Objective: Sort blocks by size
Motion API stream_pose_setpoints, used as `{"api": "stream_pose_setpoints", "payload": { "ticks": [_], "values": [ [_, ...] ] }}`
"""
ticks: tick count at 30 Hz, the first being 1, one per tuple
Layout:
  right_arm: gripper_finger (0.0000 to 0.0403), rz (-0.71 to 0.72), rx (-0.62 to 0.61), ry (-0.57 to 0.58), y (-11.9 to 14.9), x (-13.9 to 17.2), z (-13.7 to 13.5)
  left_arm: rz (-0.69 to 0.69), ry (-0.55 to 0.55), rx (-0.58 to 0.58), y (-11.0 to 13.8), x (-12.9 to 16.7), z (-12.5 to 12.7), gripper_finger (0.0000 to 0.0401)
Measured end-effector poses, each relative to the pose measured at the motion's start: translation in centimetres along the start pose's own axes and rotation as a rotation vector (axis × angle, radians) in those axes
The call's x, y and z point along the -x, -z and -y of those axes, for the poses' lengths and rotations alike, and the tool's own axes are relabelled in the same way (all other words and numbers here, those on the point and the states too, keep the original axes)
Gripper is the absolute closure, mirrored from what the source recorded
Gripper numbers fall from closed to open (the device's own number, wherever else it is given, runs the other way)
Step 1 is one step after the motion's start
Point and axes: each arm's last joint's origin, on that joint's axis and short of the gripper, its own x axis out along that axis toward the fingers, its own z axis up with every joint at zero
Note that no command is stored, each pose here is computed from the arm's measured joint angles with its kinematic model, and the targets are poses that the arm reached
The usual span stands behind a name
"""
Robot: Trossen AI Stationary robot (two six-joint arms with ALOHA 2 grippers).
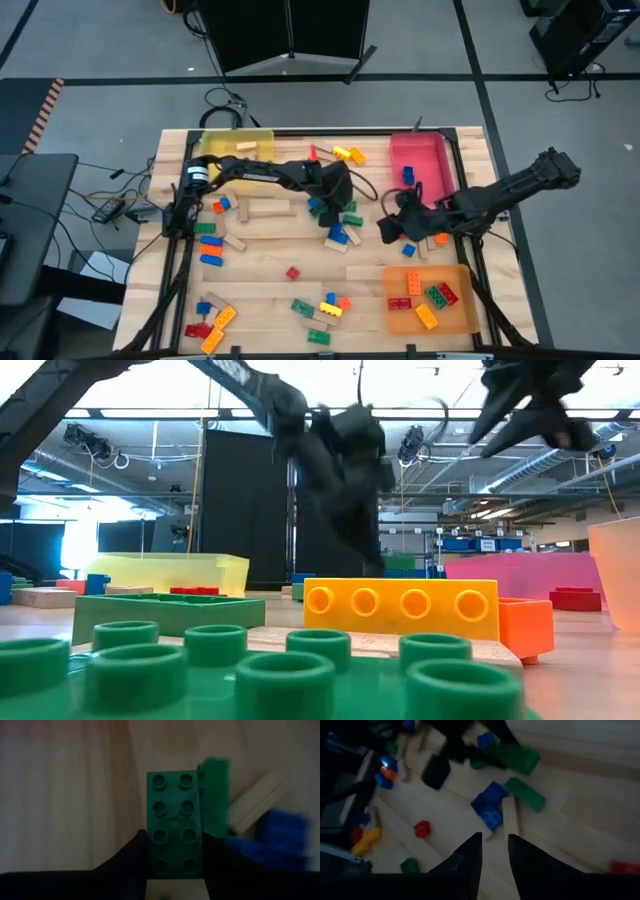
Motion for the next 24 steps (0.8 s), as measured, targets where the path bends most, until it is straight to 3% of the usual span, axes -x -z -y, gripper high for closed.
{"api": "stream_pose_setpoints", "payload": {
  "ticks": [7, 11, 17, 24],
  "values": [
    [0.0316, 0.051, -0.004, -0.093, 2.0, 3.4, 0.4, 0.079, -0.142, 0.121, -2.5, 6.2, 0.4, 0.0255],
    [0.033, 0.096, 0.014, -0.141, 3.4, 4.8, 0.7, 0.132, -0.228, 0.188, -3.0, 10.3, 1.9, 0.0255],
    [0.0354, 0.155, 0.046, -0.194, 5.3, 5.6, 0.7, 0.225, -0.407, 0.237, -2.7, 15.8, 6.8, 0.0255],
    [0.037, 0.253, 0.091, -0.206, 7.3, 4.2, -0.3, 0.309, -0.532, 0.323, -0.1, 16.8, 13.8, 0.0255]
  ]
}}
